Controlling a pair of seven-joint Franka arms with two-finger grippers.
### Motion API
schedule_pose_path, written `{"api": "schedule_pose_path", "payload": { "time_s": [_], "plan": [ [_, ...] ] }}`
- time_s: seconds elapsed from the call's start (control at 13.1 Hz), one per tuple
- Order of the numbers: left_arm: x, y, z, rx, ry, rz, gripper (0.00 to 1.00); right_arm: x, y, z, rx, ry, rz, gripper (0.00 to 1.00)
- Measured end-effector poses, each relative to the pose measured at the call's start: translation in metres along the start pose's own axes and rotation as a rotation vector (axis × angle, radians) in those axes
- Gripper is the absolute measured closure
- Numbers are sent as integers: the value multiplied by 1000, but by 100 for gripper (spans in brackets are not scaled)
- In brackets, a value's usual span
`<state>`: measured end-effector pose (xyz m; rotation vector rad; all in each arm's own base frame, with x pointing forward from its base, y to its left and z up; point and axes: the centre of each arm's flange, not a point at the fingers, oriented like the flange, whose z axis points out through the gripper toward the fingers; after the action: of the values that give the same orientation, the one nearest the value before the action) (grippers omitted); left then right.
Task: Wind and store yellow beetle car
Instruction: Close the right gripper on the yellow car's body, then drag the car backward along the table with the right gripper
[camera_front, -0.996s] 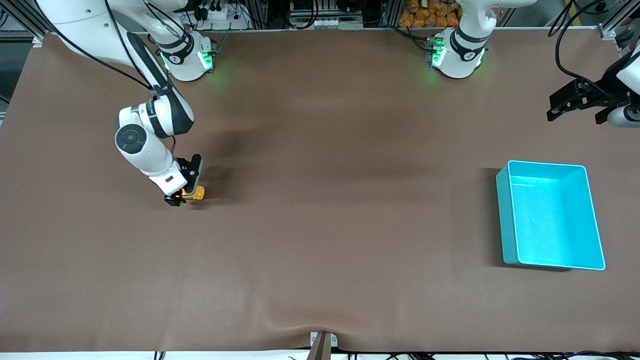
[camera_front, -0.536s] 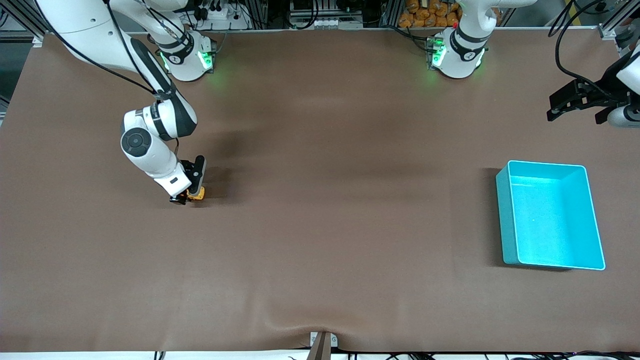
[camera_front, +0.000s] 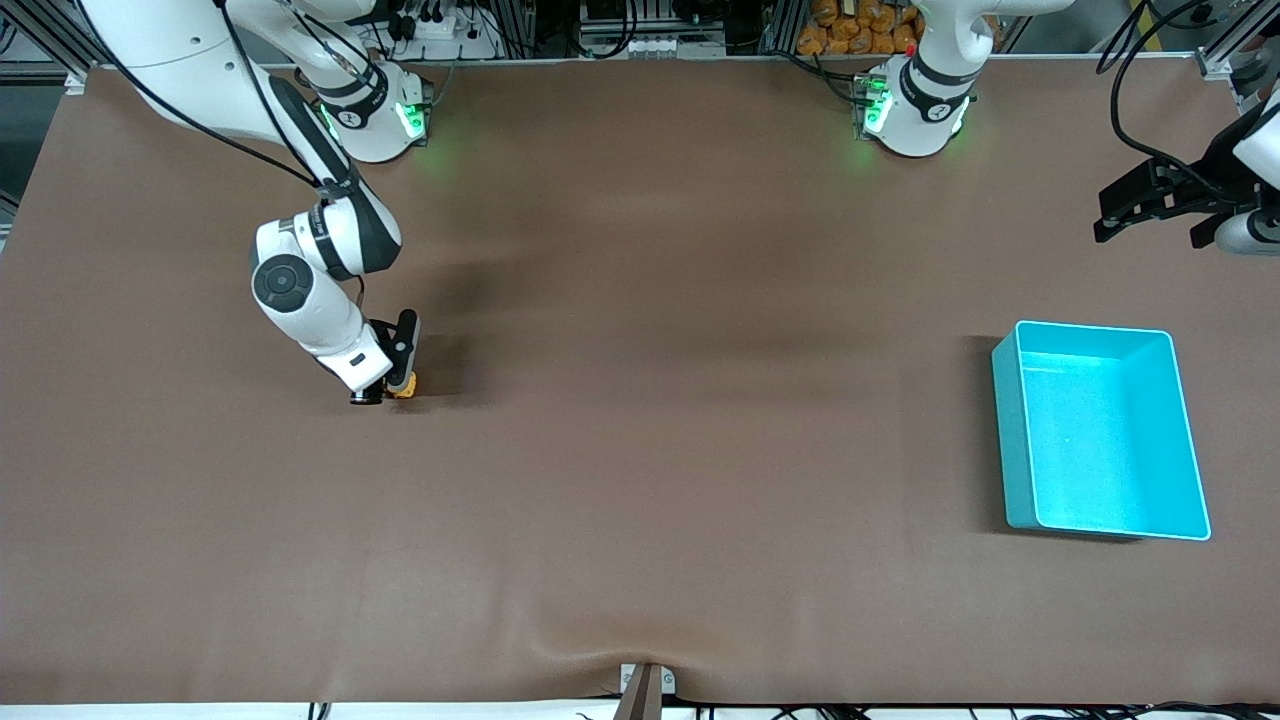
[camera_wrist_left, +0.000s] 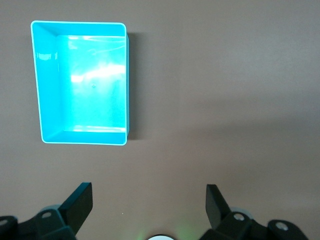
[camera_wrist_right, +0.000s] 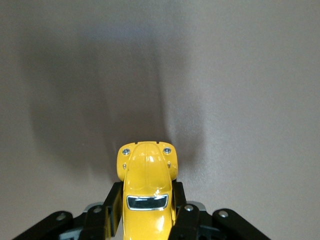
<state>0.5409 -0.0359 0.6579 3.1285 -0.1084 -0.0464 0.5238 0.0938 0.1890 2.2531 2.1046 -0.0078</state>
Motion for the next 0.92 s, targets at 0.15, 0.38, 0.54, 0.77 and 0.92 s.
{"api": "schedule_pose_path", "payload": {
  "time_s": [0.15, 0.38, 0.54, 0.77, 0.92],
  "plan": [
    [0, 0, 0, 0, 0, 0, 0, -4, 1, 0, 2, -2, 8, 56],
    [0, -1, 0, 0, 0, -2, 0, -22, 4, 2, 10, -7, 4, 56],
    [0, -2, 0, 0, 0, -4, 0, -49, 9, 4, 15, -9, 3, 56],
    [0, -2, 0, 0, 0, -4, 0, -87, 13, 6, 21, -12, 9, 56],
    [0, -2, 0, 0, 0, -4, 0, -107, 14, 7, 23, -13, 2, 56]
  ]
}}
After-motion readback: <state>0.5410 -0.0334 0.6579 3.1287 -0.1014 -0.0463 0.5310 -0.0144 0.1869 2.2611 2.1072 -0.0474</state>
